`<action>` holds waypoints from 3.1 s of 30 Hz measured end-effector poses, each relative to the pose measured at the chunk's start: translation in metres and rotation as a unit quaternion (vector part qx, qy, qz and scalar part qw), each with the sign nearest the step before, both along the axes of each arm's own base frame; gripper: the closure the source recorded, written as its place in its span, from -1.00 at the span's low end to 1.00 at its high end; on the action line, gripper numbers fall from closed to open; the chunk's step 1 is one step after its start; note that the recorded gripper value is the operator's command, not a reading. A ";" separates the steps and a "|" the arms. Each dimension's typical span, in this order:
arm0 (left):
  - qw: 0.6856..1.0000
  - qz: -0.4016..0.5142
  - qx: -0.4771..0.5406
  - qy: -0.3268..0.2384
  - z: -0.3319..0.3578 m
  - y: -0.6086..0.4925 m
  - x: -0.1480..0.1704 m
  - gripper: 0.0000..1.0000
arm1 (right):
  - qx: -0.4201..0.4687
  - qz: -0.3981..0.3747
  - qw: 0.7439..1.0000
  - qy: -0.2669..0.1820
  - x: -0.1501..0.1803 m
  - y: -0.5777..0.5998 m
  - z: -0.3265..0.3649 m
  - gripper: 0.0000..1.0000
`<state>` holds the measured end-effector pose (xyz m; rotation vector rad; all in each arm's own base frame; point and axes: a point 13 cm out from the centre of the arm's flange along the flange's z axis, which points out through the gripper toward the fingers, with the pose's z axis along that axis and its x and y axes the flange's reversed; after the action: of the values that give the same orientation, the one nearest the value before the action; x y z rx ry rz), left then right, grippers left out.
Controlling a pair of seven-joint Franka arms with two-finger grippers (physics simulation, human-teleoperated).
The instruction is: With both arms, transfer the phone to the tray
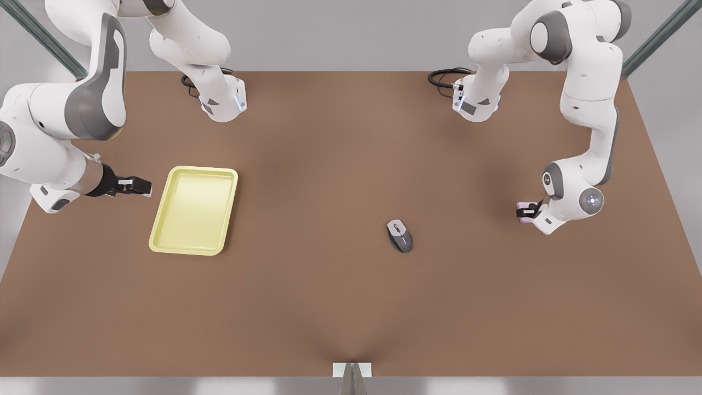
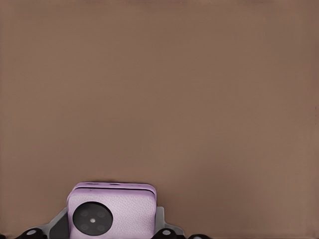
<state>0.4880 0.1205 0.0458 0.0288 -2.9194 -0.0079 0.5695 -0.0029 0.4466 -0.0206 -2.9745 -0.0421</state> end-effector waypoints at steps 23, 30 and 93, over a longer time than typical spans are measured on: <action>0.990 -0.132 -0.020 -0.037 0.064 -0.730 -0.086 -0.60 | -0.001 -0.001 1.000 0.002 0.000 0.001 -0.001 -1.00; 0.998 -0.009 -0.024 -0.061 0.044 -0.743 -0.054 -1.00 | 0.000 0.000 1.000 0.006 0.001 0.002 -0.006 -1.00; 0.988 -0.142 -0.036 0.056 0.431 -0.299 0.010 -1.00 | 0.016 0.098 0.995 0.003 -0.096 0.422 -0.380 -1.00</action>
<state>0.4978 -0.1785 0.4765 -0.3876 -2.7823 0.0488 0.4731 0.4194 0.0671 0.2750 -2.9534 -0.0661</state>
